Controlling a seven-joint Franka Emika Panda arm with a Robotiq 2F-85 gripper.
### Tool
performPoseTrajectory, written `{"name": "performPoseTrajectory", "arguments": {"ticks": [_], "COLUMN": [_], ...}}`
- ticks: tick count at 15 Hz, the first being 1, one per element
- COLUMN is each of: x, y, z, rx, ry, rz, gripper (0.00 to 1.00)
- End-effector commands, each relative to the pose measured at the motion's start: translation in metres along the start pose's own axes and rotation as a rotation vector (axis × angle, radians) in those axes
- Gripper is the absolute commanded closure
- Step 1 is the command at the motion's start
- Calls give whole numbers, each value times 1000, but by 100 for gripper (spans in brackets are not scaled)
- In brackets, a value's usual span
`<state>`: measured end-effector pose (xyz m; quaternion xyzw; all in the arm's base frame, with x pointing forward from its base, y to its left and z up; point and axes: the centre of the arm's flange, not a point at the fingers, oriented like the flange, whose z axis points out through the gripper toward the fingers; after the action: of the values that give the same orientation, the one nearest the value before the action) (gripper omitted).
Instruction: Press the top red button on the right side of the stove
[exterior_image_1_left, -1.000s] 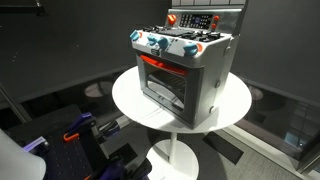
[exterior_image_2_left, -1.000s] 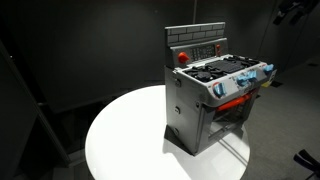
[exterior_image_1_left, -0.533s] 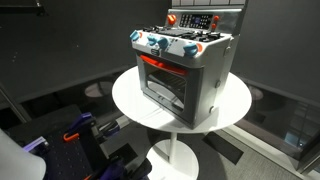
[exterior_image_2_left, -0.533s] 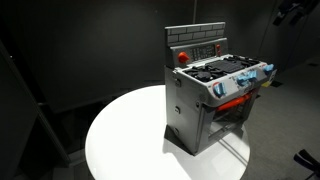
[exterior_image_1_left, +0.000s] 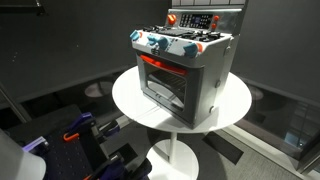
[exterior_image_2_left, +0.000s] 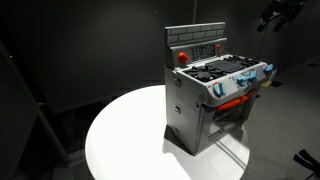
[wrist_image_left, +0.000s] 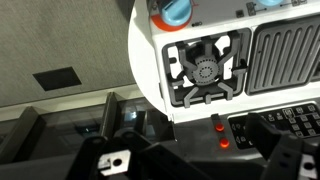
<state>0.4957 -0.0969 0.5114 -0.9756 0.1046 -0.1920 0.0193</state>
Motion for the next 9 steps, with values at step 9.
{"name": "performPoseTrajectory", "arguments": {"ticks": [9], "x": [56], "y": [-31], "z": [54], "rx": [-16], "ry": [29], "rz": [131], "gripper": [0]}}
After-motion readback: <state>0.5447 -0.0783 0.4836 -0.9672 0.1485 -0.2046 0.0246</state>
